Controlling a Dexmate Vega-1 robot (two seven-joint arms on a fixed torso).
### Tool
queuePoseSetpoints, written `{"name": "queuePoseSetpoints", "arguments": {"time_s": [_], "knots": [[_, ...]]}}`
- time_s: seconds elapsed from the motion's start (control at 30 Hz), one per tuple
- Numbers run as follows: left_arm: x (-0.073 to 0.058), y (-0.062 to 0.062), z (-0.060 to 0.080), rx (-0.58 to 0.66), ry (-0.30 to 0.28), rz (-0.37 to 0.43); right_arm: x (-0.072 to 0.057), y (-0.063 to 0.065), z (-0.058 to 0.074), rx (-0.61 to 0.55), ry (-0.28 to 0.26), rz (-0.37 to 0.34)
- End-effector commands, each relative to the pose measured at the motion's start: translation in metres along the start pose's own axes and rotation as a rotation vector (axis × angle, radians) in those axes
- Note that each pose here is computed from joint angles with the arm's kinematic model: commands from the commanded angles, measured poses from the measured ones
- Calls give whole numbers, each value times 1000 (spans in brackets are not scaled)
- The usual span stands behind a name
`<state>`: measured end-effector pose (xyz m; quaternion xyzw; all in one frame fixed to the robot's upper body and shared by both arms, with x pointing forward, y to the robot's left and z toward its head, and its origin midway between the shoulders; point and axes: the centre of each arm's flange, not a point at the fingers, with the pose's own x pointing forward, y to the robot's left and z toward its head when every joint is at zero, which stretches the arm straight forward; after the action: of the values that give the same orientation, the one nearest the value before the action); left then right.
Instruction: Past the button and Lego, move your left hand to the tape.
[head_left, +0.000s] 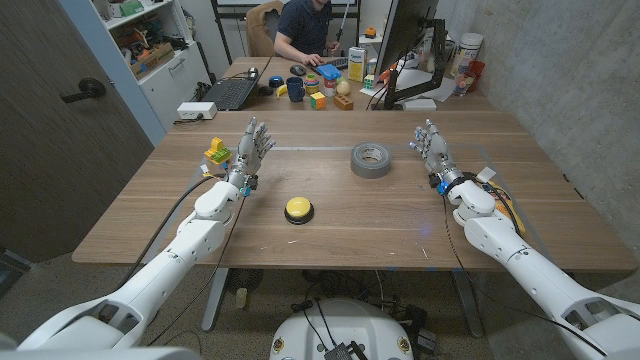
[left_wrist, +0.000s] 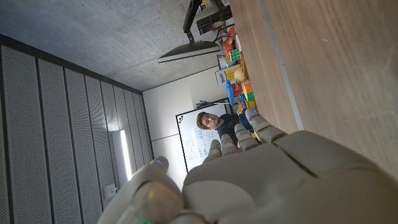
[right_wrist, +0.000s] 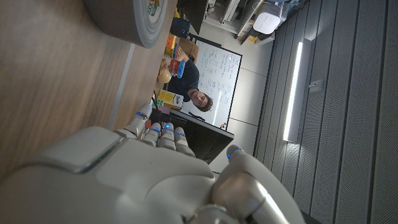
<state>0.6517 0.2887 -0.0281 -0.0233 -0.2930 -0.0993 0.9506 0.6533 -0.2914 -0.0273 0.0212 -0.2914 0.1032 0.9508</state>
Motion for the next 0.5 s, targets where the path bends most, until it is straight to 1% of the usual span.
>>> {"name": "queuePoseSetpoints", "arguments": {"time_s": [0.03,0.17,0.27,0.5], "knots": [[0,-1,2,5,-24,22,0,-3,0,5,-2,-2],[0,-2,3,15,-41,59,0,-4,0,6,-2,-3],[0,-3,5,32,-72,92,0,-4,0,7,-2,-4],[5,-2,16,80,-125,112,1,-5,-1,10,-3,-4]]}}
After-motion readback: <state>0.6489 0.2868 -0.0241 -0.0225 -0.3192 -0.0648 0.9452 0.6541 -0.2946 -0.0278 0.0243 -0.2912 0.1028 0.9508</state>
